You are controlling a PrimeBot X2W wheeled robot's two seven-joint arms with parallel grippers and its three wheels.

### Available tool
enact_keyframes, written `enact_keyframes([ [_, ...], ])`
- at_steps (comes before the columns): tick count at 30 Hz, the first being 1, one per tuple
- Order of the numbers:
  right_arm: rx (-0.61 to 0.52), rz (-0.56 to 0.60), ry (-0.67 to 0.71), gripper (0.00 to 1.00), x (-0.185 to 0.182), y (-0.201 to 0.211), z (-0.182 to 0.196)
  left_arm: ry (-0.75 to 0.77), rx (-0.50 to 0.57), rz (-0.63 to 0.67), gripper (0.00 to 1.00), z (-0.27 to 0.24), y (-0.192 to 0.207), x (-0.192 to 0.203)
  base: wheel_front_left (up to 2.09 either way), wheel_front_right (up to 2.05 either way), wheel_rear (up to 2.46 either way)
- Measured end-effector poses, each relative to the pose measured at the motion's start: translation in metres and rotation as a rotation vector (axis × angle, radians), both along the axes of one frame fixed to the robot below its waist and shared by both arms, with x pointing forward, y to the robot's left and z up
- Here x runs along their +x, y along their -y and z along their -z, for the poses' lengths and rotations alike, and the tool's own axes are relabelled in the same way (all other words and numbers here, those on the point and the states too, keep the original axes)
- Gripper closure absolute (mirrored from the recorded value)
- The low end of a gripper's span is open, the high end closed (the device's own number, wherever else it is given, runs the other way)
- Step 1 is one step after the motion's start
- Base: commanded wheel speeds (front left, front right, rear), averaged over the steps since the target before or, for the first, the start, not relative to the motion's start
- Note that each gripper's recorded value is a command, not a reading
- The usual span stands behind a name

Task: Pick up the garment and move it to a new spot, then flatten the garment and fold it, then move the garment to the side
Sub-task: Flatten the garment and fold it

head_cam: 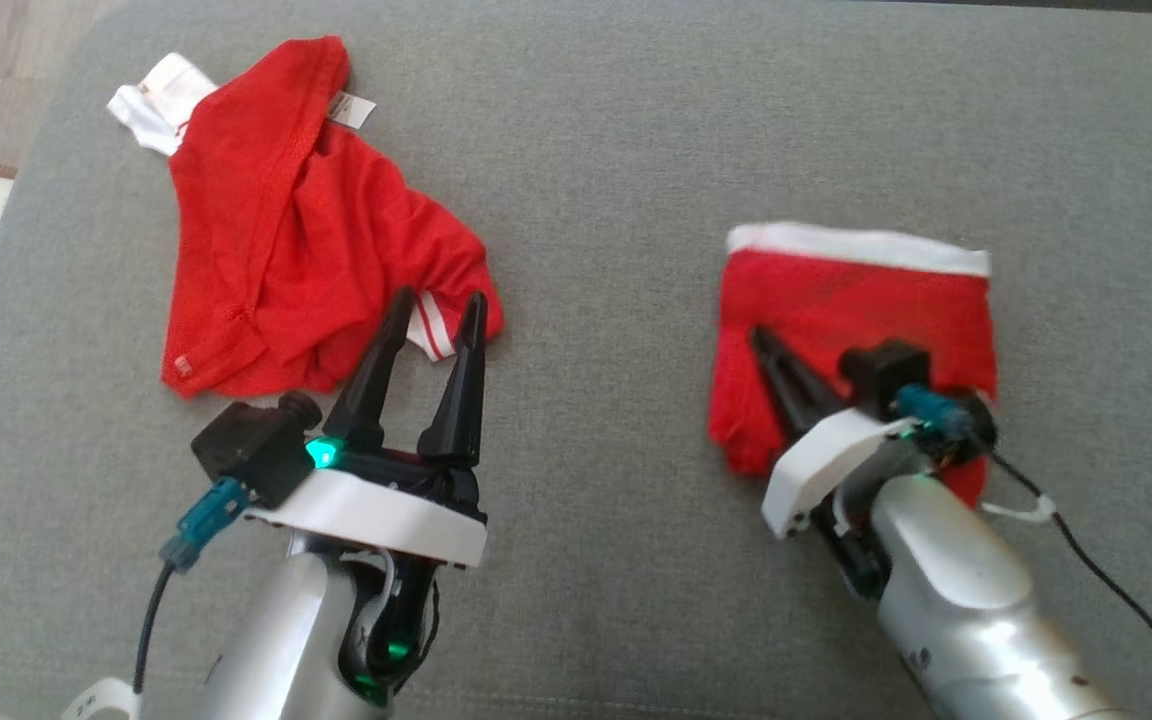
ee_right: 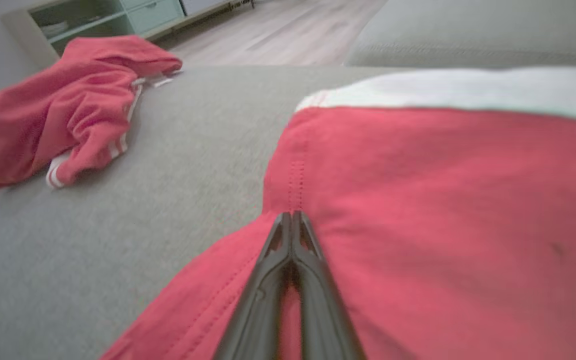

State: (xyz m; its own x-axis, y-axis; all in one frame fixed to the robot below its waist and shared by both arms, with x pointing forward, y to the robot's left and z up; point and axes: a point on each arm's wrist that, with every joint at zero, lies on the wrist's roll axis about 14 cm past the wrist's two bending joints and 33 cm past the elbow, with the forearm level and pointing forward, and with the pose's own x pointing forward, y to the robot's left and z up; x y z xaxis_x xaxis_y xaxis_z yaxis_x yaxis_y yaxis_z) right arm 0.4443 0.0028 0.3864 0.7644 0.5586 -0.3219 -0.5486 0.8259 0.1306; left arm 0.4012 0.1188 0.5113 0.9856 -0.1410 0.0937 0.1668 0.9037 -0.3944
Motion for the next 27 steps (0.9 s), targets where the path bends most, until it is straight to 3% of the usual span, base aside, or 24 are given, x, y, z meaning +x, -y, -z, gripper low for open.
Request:
enact_keyframes([
  [8, 0.014, 0.021, -0.001, 1.00, 0.000, 0.007, -0.007, 0.013, -0.005, 0.010, 0.00, -0.004, 0.004, 0.004, 0.00, 0.00, 0.00],
  [15, 0.096, 0.196, 0.170, 1.00, 0.028, 0.052, -0.068, 0.058, -0.007, 0.038, 0.00, -0.019, 0.013, 0.002, 0.00, 0.00, 0.00],
  [19, 0.086, 0.296, 0.252, 1.00, 0.023, 0.091, -0.090, 0.072, -0.013, 0.050, 0.00, -0.024, 0.018, -0.003, 0.00, 0.00, 0.00],
  [20, 0.079, 0.329, 0.256, 0.79, 0.017, 0.104, -0.089, 0.072, -0.014, 0.058, 0.00, -0.024, 0.021, -0.005, 0.00, 0.00, 0.00],
  [21, 0.068, 0.358, 0.259, 0.33, 0.011, 0.115, -0.087, 0.071, -0.013, 0.065, 0.00, -0.024, 0.023, -0.007, 0.00, 0.00, 0.00],
  [22, 0.054, 0.383, 0.259, 0.00, 0.005, 0.125, -0.085, 0.071, -0.006, 0.073, 0.00, -0.023, 0.026, -0.009, 0.00, 0.00, 0.00],
  [27, 0.031, 0.497, 0.289, 0.00, -0.022, 0.167, -0.088, 0.073, 0.002, 0.109, 0.00, -0.024, 0.038, -0.013, 0.00, 0.00, 0.00],
])
